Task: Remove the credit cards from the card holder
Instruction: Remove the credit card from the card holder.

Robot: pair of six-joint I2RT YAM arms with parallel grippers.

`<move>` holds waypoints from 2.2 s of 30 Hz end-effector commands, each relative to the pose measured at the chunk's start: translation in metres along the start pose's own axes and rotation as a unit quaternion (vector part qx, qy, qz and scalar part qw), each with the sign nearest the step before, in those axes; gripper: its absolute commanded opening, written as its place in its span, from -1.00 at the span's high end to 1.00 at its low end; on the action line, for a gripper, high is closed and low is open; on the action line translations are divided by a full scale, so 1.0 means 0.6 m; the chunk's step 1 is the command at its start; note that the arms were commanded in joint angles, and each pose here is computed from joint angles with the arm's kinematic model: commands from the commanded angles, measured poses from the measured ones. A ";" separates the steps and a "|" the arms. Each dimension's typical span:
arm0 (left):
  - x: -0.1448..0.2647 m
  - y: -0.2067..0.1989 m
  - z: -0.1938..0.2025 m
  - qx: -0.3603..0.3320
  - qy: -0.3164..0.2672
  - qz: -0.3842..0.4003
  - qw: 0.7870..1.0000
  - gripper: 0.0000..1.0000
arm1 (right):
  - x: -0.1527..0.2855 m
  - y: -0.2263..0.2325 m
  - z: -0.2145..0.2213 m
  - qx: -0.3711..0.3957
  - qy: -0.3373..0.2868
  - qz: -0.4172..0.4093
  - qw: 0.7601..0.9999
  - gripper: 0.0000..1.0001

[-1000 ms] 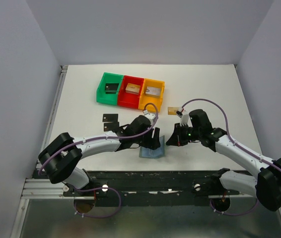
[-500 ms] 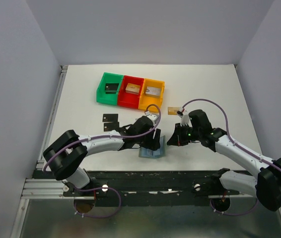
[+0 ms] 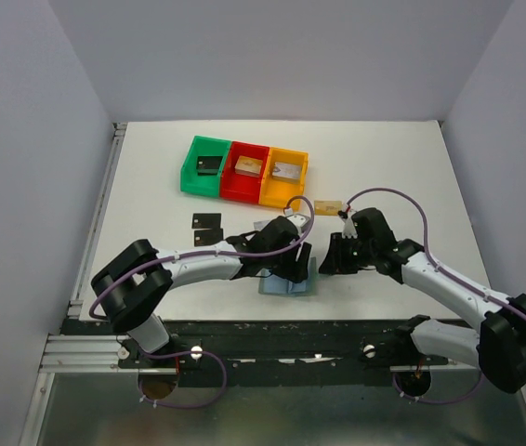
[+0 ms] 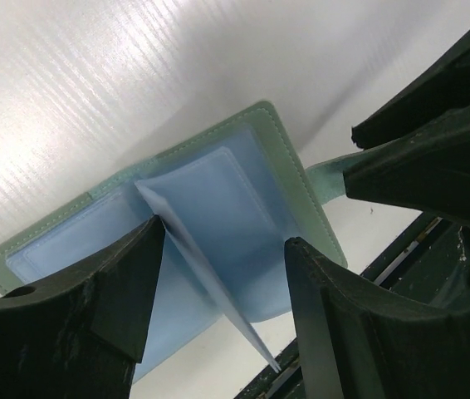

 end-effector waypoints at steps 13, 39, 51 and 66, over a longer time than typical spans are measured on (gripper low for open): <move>-0.004 -0.004 0.005 -0.014 0.014 -0.006 1.000 -0.43 | 0.017 0.013 -0.010 0.000 -0.021 -0.024 0.999 0.00; 0.006 -0.004 0.002 -0.019 0.001 -0.004 1.000 -0.43 | -0.040 0.004 0.003 -0.039 0.040 -0.053 0.997 0.24; 0.005 -0.002 0.004 -0.016 -0.001 -0.005 1.000 -0.43 | -0.039 0.008 0.011 -0.028 0.061 -0.082 0.994 0.72; 0.011 0.000 0.002 -0.019 -0.005 -0.015 1.000 -0.49 | 0.002 0.019 -0.032 0.044 0.042 -0.062 0.996 0.99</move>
Point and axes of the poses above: each gripper's point midway between its finger pads, its own x axis back along the fingers, its own y axis along the line the jaws close on, z = x × y, the point moved 9 cm from there along x, back along the fingers, and after that the axes turned 11 degrees about x, right-handed, at the moved point
